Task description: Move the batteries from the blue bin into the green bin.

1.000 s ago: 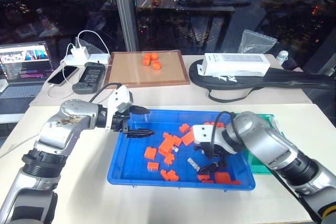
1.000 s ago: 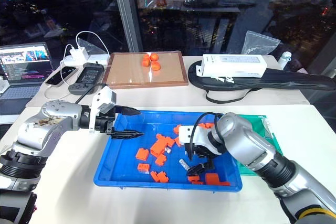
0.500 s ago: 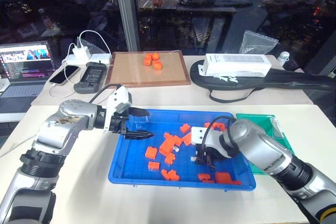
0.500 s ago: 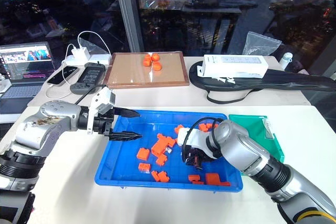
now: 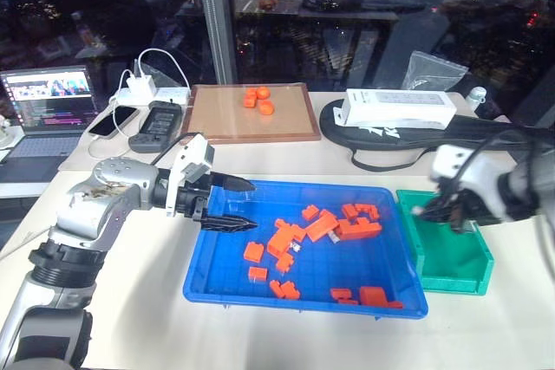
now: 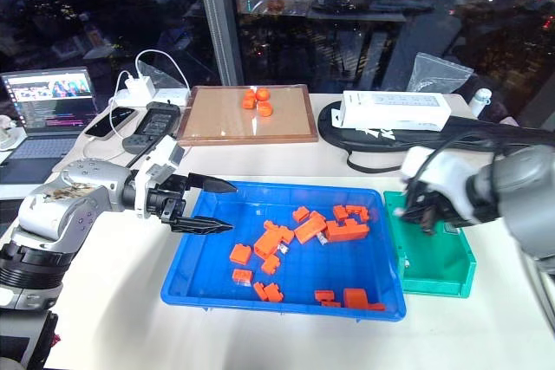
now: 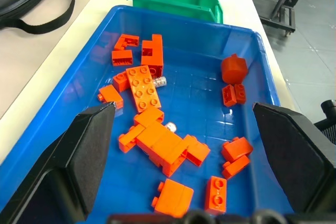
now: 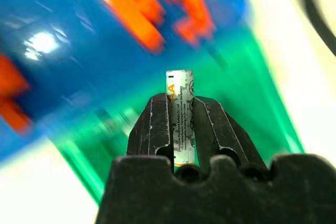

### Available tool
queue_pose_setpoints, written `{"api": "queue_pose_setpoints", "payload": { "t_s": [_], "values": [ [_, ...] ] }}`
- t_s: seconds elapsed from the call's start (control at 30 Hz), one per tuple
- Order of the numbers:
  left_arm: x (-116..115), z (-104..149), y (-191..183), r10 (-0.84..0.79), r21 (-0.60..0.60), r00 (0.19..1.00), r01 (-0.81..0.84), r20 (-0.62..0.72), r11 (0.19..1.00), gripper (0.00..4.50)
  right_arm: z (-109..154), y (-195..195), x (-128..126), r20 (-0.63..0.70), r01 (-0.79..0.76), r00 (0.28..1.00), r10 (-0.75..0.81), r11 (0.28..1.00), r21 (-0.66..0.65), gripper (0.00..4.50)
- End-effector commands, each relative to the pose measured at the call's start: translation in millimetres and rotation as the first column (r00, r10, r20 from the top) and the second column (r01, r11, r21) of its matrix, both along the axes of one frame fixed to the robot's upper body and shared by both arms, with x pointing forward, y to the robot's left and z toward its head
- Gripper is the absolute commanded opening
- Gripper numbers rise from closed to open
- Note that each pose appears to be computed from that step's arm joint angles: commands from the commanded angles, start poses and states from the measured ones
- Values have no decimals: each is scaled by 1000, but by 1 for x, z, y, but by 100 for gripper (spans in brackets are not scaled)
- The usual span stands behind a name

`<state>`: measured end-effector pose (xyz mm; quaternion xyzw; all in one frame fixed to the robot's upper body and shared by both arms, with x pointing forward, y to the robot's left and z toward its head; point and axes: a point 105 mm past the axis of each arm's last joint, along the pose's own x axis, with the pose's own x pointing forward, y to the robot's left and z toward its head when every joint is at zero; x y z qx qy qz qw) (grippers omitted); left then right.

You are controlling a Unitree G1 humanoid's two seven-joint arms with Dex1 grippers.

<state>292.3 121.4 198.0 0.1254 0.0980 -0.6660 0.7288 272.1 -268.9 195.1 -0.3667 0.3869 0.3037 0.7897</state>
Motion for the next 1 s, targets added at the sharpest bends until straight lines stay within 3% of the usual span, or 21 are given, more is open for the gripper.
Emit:
{"api": "queue_pose_setpoints", "payload": {
  "t_s": [0.03, 0.07, 0.13, 0.23, 0.27, 0.3, 0.47, 0.57, 0.63, 0.77, 0.9, 1.0],
  "values": [
    [5, 9, -1, 4, 5, 999, -4, 50, 1000, 450, 8, -10, 2, 91, 49, 995, -47, 999, -18, 24],
    [7, 8, -1, 16, 7, 999, -17, 42, 1000, 450, 4, -12, 3, 96, 57, 994, -54, 998, -28, 24],
    [8, 7, -1, 23, 11, 999, -24, 36, 1000, 450, -4, -15, 4, 101, 71, 993, -67, 997, -38, 124],
    [7, 8, 0, 23, 12, 999, -24, 40, 1000, 450, -8, -12, 6, 115, 56, 992, -51, 998, -41, 208],
    [7, 9, 1, 28, 13, 999, -28, 43, 1000, 450, -4, -10, 10, 141, 49, 989, -43, 998, -42, 219],
    [7, 9, 2, 31, 13, 999, -32, 45, 999, 450, 1, -8, 14, 168, 36, 985, -29, 998, -43, 273],
    [6, 8, 6, 46, 21, 998, -47, 49, 999, 450, 28, 43, 37, 311, -155, 940, 138, 988, 30, 438],
    [6, 7, 8, 56, 23, 997, -57, 51, 998, 450, 18, 93, 34, 284, -382, 894, 347, 921, 79, 448],
    [7, 7, 9, 66, 24, 996, -67, 56, 997, 450, 0, 110, 33, 233, -495, 847, 478, 869, 19, 448],
    [6, 6, 10, 71, 24, 996, -73, 56, 997, 450, -23, 140, 38, 168, -602, 793, 585, 795, 73, 448],
    [3, 5, 13, 87, 28, 995, -88, 54, 996, 450, -37, 155, 56, 133, -705, 698, 704, 708, -45, 448],
    [1, 5, 15, 102, 28, 993, -103, 52, 994, 450, -45, 166, 64, 110, -741, 662, 741, 670, -48, 448]
  ]
}}
